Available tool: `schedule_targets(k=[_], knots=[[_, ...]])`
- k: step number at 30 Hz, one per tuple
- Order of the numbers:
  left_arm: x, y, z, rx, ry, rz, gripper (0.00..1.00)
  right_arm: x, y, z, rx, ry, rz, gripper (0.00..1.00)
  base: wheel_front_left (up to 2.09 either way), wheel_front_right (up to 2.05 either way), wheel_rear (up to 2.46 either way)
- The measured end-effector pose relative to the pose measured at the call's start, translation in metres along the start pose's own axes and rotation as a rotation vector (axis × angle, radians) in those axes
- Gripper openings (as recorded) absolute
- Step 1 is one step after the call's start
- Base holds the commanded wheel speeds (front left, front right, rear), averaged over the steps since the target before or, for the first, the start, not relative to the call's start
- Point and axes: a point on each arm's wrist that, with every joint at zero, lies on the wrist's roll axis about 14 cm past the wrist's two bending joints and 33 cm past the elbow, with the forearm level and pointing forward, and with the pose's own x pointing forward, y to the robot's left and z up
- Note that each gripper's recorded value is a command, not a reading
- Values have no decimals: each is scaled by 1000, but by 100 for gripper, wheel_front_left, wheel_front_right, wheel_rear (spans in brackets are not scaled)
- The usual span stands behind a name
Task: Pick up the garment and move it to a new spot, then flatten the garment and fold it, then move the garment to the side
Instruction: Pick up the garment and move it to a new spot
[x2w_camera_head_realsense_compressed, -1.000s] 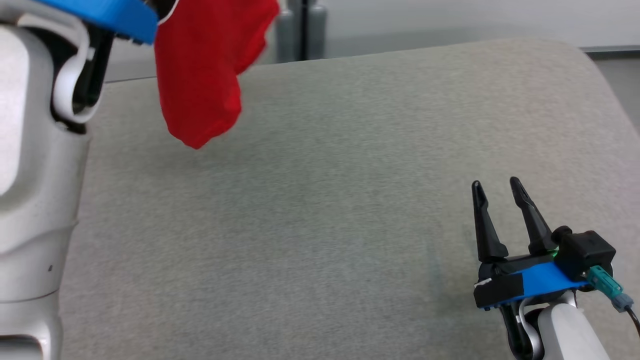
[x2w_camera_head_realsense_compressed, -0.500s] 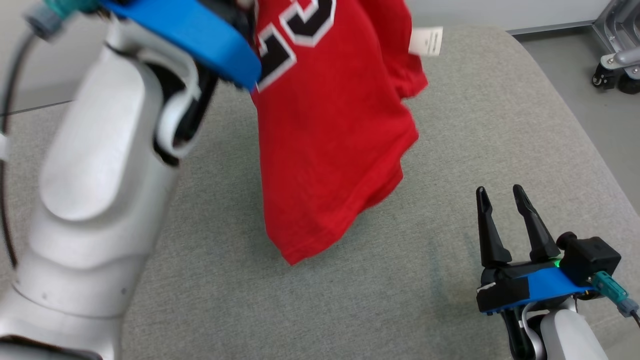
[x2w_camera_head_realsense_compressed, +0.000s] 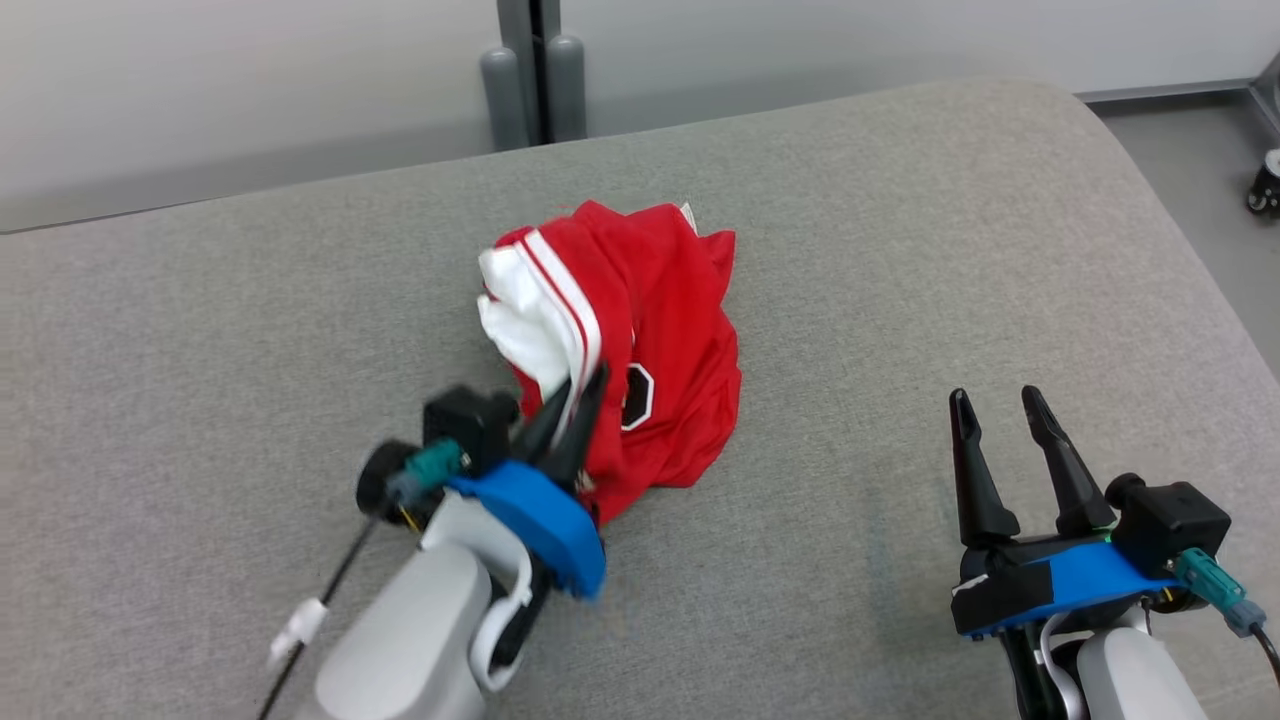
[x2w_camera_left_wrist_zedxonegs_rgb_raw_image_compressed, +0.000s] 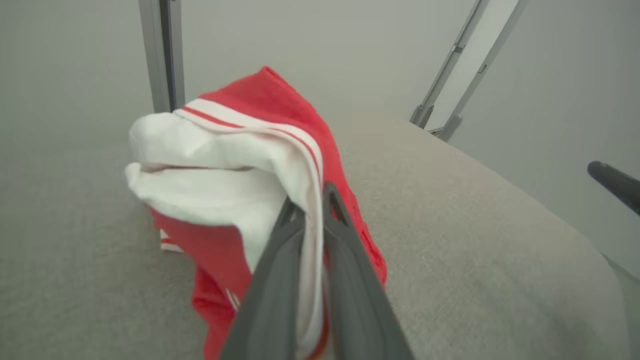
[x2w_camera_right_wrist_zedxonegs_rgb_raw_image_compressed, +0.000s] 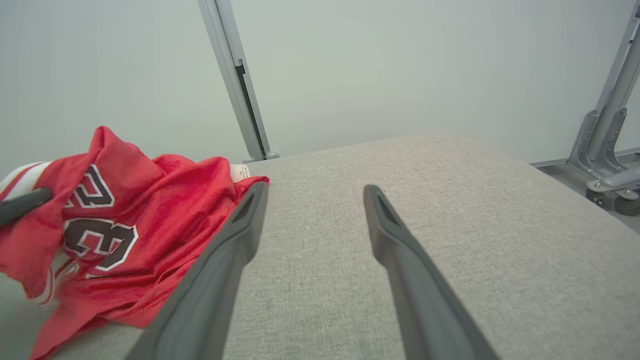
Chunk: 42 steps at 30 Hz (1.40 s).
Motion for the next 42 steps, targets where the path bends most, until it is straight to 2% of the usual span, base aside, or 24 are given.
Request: schedule_targets(k=[2,5,9,14,16,26,31,42], knots=[[-9,-3,-19,0,40,5,100,1,4,-2,3,4,10,100,0,0,0],[-14,-7,-17,17,11,6,100,1,10,-6,4,16,29,100,0,0,0],[-16,2,22,46,-128,50,100,2,17,-8,9,21,48,100,0,0,0],[-43,42,85,169,-309,201,100,5,30,-10,15,25,84,100,0,0,0],[-64,58,99,182,-365,273,100,5,34,-11,14,27,96,100,0,0,0],[-168,120,109,282,-431,601,100,13,57,-14,3,29,160,100,0,0,0],[-205,134,92,261,-410,717,100,13,63,-12,-6,24,179,100,0,0,0],[-240,125,44,210,-311,773,100,-4,63,-10,-23,24,188,100,0,0,0]])
